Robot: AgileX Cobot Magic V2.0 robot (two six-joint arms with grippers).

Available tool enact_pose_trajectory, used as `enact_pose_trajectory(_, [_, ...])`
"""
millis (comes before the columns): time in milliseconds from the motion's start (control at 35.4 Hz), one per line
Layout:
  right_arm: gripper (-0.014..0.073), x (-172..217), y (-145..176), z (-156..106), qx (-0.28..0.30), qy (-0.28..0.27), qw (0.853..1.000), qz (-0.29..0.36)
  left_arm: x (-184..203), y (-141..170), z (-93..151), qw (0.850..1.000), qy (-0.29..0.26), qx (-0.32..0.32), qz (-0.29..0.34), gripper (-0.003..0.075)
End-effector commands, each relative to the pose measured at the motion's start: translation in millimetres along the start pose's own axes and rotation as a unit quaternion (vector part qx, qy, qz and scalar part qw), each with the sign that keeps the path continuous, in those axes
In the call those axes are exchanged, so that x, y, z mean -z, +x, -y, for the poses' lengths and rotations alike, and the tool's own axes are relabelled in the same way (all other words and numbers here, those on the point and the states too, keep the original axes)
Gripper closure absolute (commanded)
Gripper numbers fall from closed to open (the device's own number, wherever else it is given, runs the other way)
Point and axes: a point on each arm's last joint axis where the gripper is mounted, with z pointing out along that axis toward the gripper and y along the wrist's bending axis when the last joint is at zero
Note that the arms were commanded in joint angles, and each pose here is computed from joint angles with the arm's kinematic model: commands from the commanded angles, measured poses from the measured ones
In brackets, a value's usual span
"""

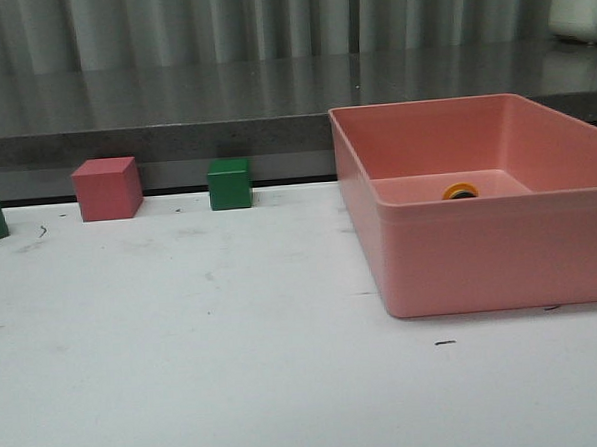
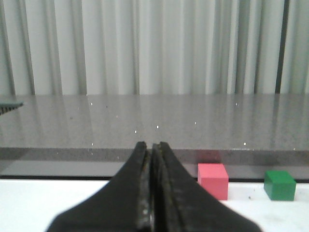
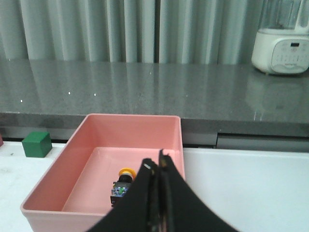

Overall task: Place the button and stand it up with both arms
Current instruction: 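Move the right gripper over the pink bin toward the yellow button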

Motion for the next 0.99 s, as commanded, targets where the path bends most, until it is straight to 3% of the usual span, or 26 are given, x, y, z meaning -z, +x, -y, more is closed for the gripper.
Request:
enact_pose_trajectory(0, [0.0665, -17, -23, -1, -0.002, 0.002, 1.0, 0.008, -16, -21, 0, 1.0, 0.002, 0.004, -0.001, 0.0741])
enact_pose_trajectory(367, [0.0629, -31, -27, -1, -0.017, 0.0, 1.0, -0.011, -30, -29, 0, 1.0, 0.002, 0.009, -0.019, 0.0711])
enact_pose_trajectory(480, [0.0468, -31, -27, -1, -0.017, 0.0, 1.0, -0.009, -30, -29, 0, 1.0, 0.002, 0.009, -0.023, 0.0539])
enact_pose_trajectory(593, [0.0182, -31, -27, -1, -0.017, 0.0, 1.0, -0.011, -30, -29, 0, 1.0, 0.002, 0.013, -0.023, 0.022])
enact_pose_trajectory(678, [-0.0032, -31, -26, -1, -0.017, 0.0, 1.0, -0.013, -30, -29, 0, 1.0, 0.002, 0.013, -0.022, 0.0024])
enact_pose_trajectory(706, [-0.0072, -31, -26, -1, -0.017, 0.0, 1.0, -0.013, -30, -29, 0, 1.0, 0.002, 0.013, -0.022, 0.0022])
enact_pose_trajectory(960, [-0.0048, -41, -30, -1, -0.017, 0.001, 1.0, -0.004, -30, -29, 0, 1.0, 0.002, 0.013, -0.022, 0.0125])
